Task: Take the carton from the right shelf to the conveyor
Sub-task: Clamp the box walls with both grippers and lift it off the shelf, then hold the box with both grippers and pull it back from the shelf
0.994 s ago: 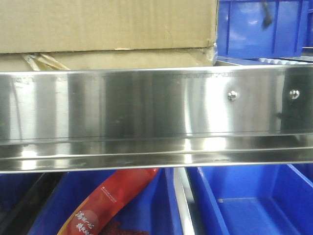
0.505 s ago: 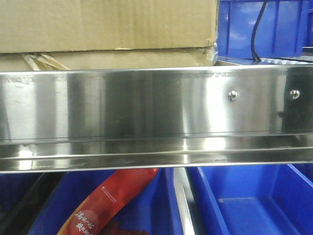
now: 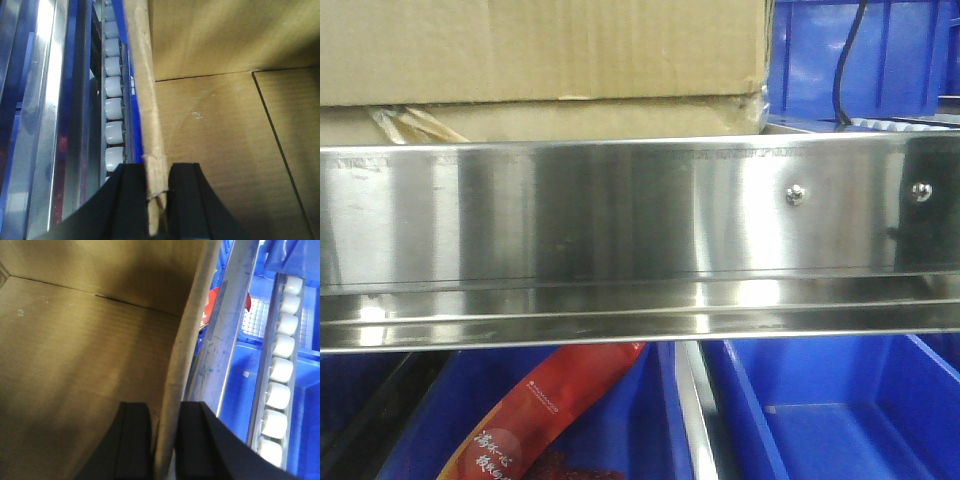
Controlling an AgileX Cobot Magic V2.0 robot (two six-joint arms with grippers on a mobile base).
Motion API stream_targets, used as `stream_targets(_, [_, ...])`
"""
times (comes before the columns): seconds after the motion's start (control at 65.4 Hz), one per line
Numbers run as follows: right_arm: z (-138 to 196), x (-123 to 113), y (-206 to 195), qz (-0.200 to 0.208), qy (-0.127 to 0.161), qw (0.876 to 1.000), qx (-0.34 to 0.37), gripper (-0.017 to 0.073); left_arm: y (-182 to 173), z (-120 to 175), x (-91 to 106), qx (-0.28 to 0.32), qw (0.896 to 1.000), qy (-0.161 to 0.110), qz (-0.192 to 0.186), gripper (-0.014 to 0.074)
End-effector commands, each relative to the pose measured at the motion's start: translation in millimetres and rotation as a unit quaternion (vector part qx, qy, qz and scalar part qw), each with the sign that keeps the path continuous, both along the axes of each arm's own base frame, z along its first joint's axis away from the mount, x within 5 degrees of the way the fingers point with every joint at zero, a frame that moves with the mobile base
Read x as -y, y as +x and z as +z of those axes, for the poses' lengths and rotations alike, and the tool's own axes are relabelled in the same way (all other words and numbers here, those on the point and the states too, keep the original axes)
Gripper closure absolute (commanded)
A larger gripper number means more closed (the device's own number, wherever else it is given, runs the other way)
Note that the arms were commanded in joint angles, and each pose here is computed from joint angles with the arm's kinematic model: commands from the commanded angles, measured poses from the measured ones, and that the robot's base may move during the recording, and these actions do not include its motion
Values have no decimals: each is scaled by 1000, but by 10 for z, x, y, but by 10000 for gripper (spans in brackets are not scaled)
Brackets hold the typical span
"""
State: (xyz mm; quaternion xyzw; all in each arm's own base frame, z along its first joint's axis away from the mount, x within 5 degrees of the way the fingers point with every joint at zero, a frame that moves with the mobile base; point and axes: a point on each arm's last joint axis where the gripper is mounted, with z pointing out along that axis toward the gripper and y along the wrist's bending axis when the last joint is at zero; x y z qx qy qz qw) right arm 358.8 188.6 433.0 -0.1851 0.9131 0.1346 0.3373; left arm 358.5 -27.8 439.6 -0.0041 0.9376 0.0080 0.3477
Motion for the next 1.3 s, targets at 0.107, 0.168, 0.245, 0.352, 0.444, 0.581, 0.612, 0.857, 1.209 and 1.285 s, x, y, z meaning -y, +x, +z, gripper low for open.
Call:
stream_targets(0.107, [634, 272, -460, -5, 32, 996, 88, 629, -504, 513, 88, 81, 996, -6, -18, 604])
stream_targets(0.168, [779, 351, -600, -8, 38, 993, 108, 629, -641, 617, 148, 99, 995, -8, -31, 604])
stream_targets(0.245, [920, 441, -757, -11, 43, 991, 129, 629, -816, 742, 209, 121, 992, -12, -34, 604])
stream_targets(0.352, [1057, 563, -1012, -11, 51, 988, 147, 629, -1062, 852, 285, 143, 989, -20, -39, 604])
stream_targets(0.444, [1082, 654, -1193, -11, 51, 988, 148, 629, -1229, 870, 323, 149, 988, -21, -44, 604])
stream_targets(0.581, [998, 787, -1459, -11, 44, 990, 135, 629, -1447, 811, 397, 142, 987, -28, -66, 604])
stream_targets(0.612, [979, 821, -1528, -11, 43, 990, 133, 629, -1483, 793, 414, 140, 987, -29, -72, 604])
stream_targets(0.857, [748, 976, -1838, -10, 30, 994, 107, 629, -1678, 614, 417, 115, 990, -42, -76, 604])
stream_targets(1.209, [730, 974, -1833, -11, 33, 993, 113, 629, -1670, 576, 418, 109, 990, -37, -75, 602])
stream_targets(1.285, [731, 974, -1832, -11, 34, 993, 113, 629, -1670, 576, 418, 109, 990, -37, -75, 602])
